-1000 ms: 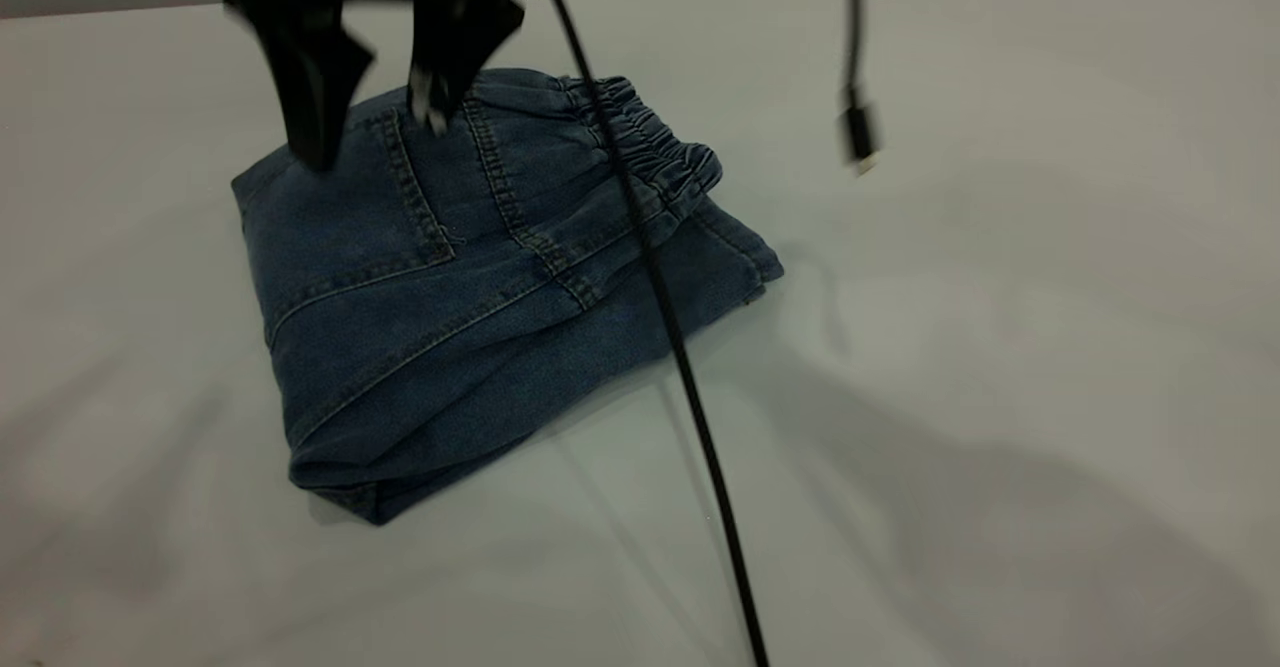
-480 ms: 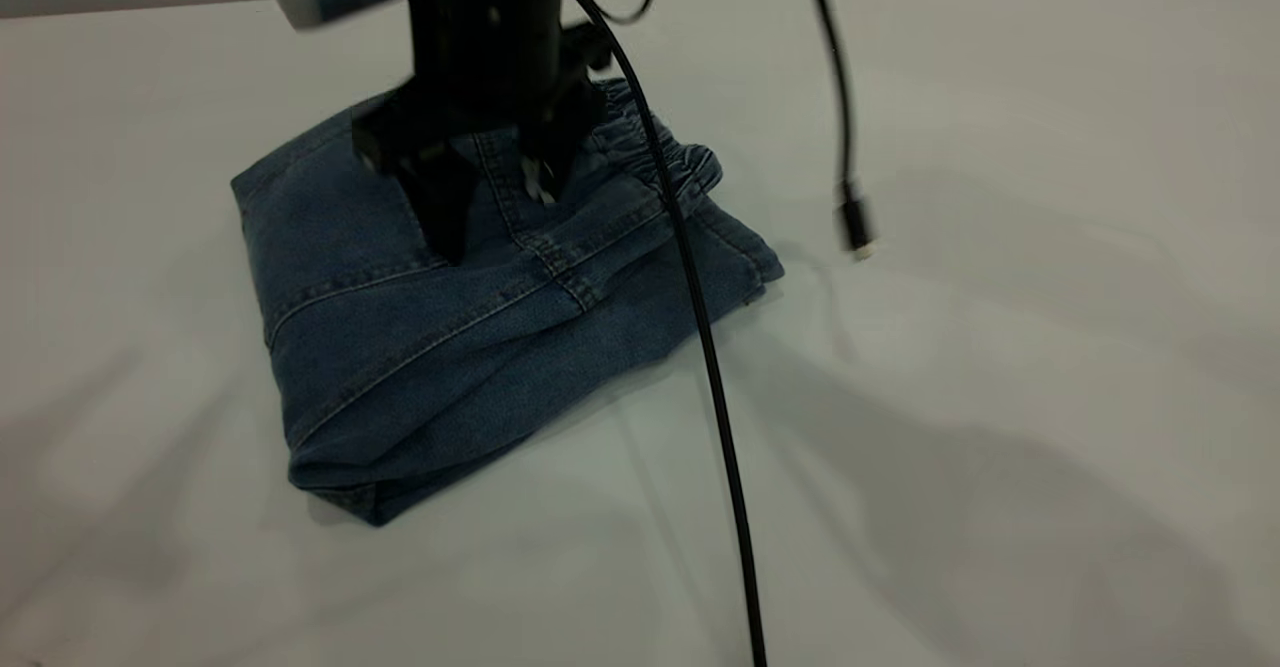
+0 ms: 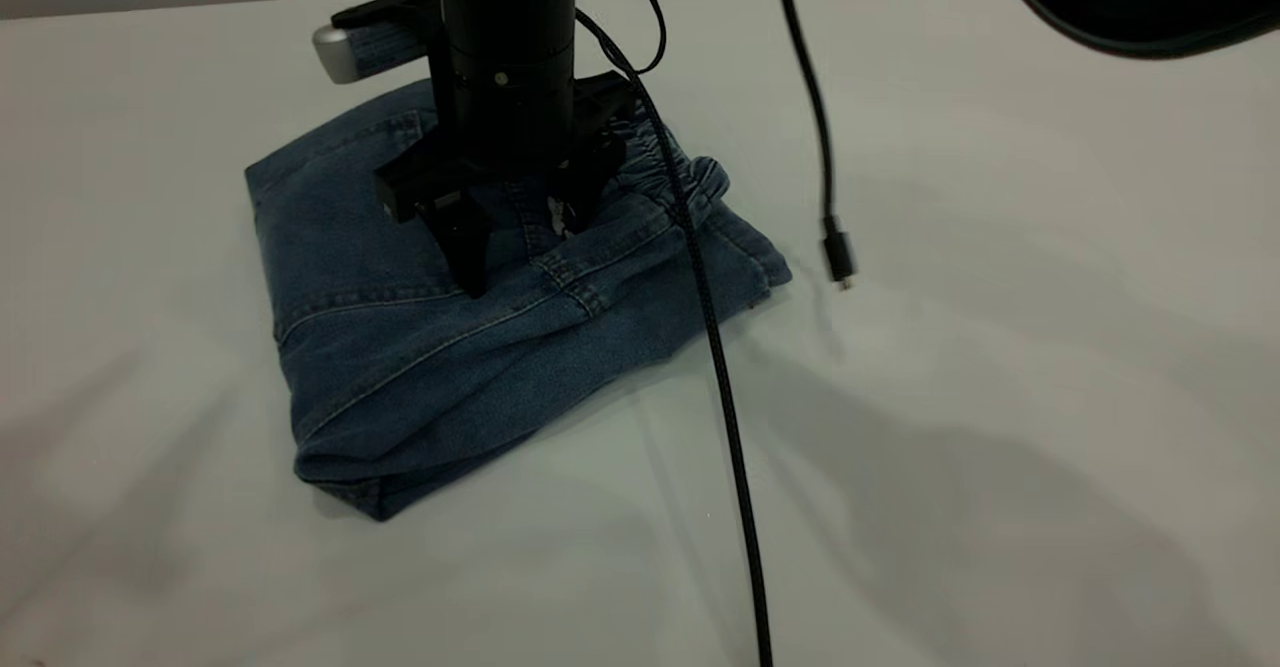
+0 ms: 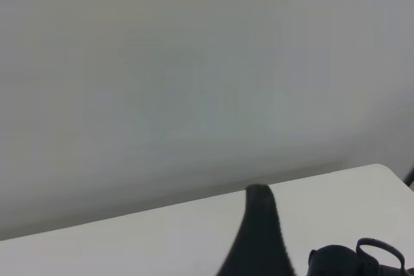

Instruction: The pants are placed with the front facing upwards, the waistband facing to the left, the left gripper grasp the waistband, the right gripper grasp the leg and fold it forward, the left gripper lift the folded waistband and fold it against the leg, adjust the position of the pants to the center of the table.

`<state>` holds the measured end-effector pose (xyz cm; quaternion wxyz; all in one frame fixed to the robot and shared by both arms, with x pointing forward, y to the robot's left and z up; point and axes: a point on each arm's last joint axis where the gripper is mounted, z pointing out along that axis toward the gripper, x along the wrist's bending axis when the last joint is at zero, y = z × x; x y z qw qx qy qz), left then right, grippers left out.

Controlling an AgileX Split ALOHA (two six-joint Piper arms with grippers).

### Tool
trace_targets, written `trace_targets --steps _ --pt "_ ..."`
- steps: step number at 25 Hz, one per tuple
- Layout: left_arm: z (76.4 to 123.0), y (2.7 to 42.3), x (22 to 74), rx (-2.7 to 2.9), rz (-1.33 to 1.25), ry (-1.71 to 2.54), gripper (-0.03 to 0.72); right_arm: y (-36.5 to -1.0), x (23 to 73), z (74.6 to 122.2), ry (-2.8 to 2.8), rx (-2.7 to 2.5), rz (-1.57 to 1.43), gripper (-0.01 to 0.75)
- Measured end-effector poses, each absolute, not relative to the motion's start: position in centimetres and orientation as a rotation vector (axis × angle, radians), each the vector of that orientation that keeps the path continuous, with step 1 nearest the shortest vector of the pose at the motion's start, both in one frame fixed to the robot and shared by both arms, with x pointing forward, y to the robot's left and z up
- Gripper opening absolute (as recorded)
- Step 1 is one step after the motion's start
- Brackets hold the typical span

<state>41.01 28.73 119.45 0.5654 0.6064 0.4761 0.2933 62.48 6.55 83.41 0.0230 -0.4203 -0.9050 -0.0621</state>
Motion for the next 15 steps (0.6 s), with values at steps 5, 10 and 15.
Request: trace_targets --steps 5,10,15 --pt "119.5 28.2 41.0 1.439 0.668 1.096 0.519 6.0 62.7 83.0 -2.765 -1.446 -0.134 0.526" --pt "119.5 28.0 41.0 1.443 0.661 1.085 0.519 4.9 63.6 82.9 -2.717 -1.573 -0.098 0.525" --pt "119.5 27.7 40.9 1.454 0.656 1.073 0.519 2.4 65.6 82.8 -2.635 -1.723 -0.084 0.526"
